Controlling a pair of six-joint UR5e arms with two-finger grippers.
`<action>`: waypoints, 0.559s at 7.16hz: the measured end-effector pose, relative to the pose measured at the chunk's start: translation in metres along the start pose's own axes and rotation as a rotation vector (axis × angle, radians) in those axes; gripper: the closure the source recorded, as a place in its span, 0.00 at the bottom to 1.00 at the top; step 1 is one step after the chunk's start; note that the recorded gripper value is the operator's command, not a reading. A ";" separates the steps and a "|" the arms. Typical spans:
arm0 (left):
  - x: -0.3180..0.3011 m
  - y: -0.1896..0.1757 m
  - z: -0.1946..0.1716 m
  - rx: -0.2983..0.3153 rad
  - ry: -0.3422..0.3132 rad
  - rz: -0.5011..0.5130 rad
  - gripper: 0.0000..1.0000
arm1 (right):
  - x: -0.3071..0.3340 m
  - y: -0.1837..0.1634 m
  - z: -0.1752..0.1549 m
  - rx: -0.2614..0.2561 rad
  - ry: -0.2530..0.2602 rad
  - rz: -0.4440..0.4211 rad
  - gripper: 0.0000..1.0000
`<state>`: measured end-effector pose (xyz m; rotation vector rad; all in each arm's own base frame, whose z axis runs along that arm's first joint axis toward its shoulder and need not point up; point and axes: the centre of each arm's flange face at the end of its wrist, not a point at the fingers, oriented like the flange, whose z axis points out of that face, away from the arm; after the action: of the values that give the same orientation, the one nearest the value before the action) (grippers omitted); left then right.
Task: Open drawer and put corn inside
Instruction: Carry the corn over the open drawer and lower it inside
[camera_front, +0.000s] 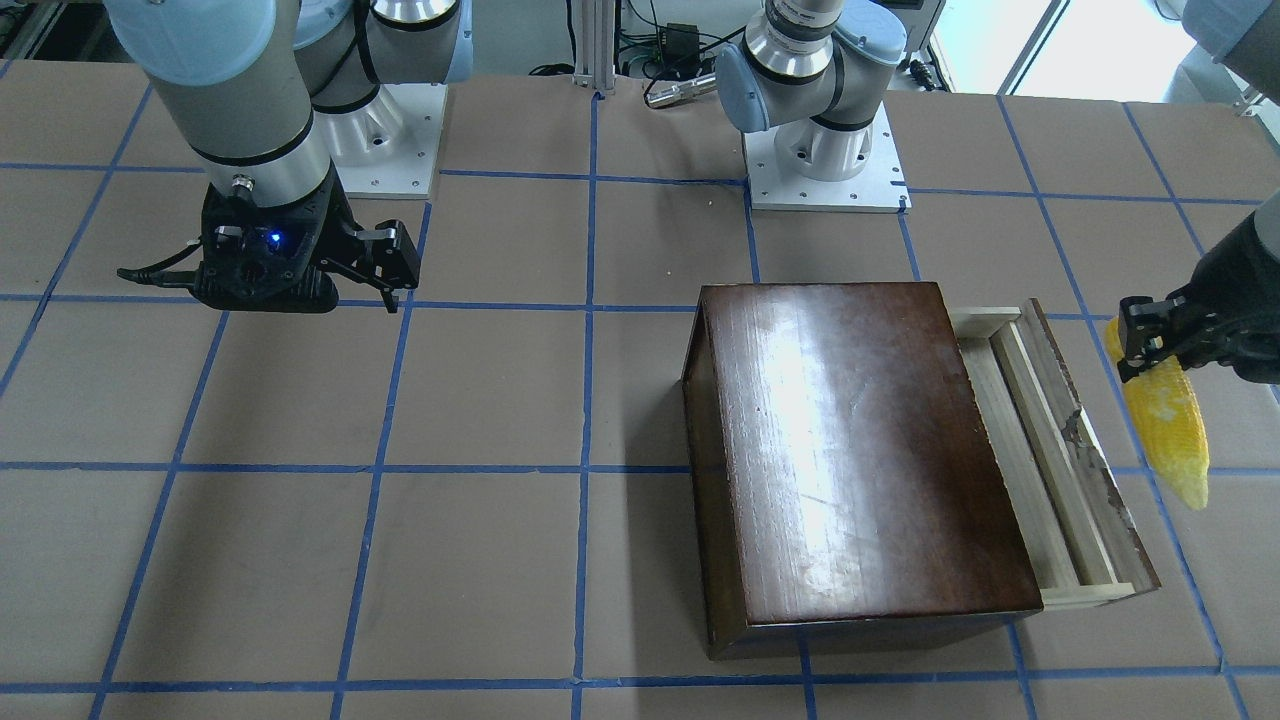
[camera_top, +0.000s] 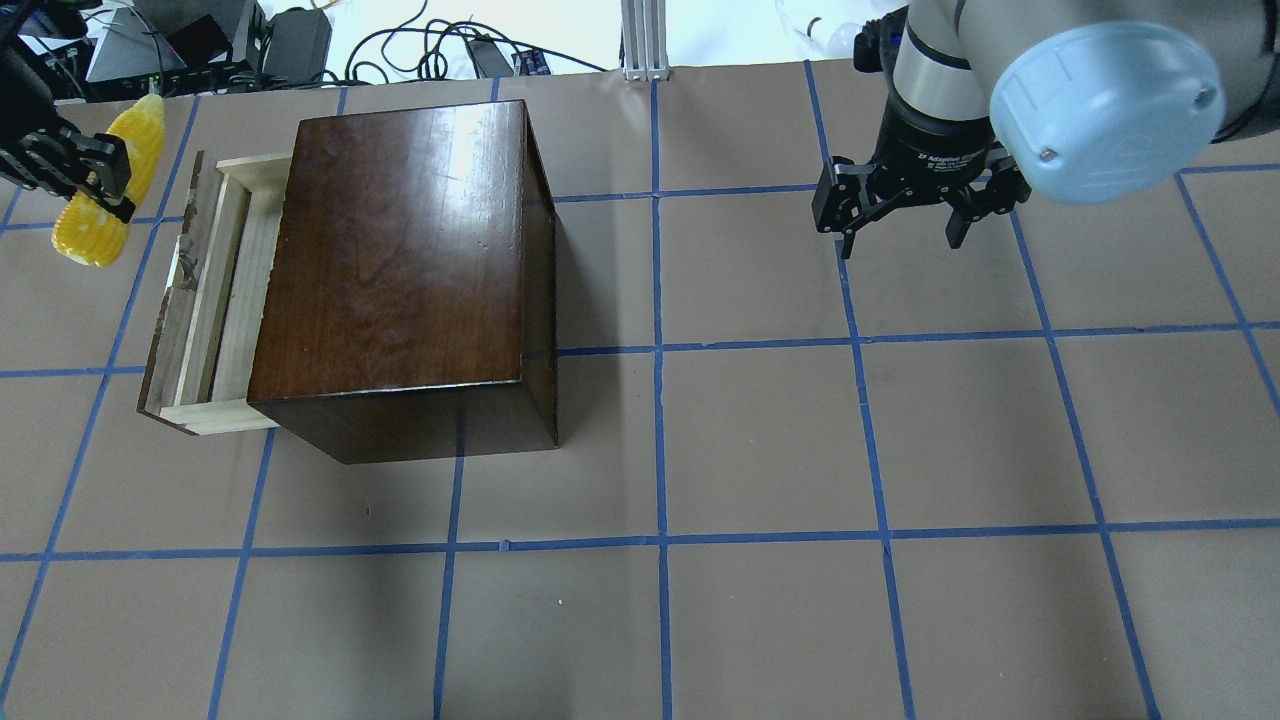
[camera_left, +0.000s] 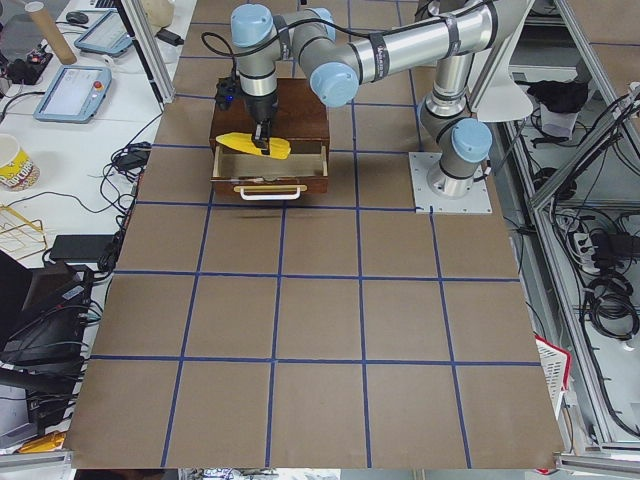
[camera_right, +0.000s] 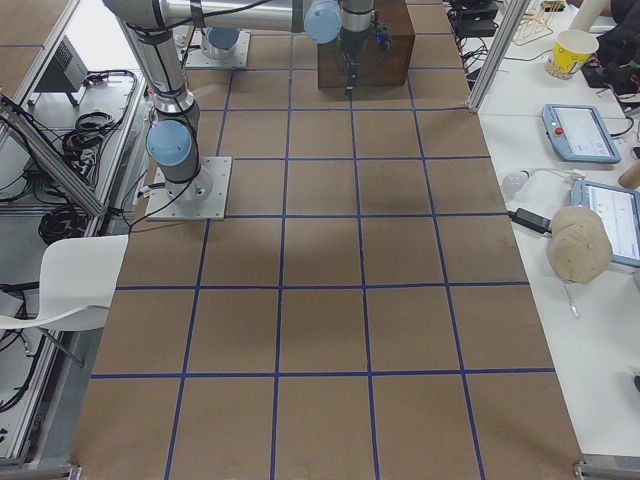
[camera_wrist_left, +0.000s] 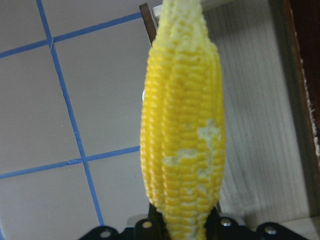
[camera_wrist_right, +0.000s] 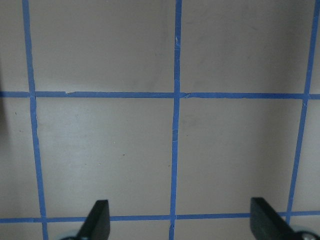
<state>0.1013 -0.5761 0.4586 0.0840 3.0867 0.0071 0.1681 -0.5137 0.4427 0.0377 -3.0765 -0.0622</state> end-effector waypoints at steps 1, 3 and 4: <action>0.007 -0.002 0.008 -0.021 0.034 -0.084 1.00 | 0.000 0.000 0.000 0.000 0.000 0.000 0.00; 0.015 -0.002 0.037 -0.078 0.074 -0.186 1.00 | 0.000 0.000 0.000 0.000 0.001 0.000 0.00; 0.018 0.002 0.055 -0.106 0.085 -0.196 1.00 | 0.000 0.000 0.000 -0.001 0.001 0.000 0.00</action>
<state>0.0859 -0.5724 0.4030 -0.2293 3.1566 0.1704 0.1680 -0.5136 0.4426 0.0377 -3.0751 -0.0630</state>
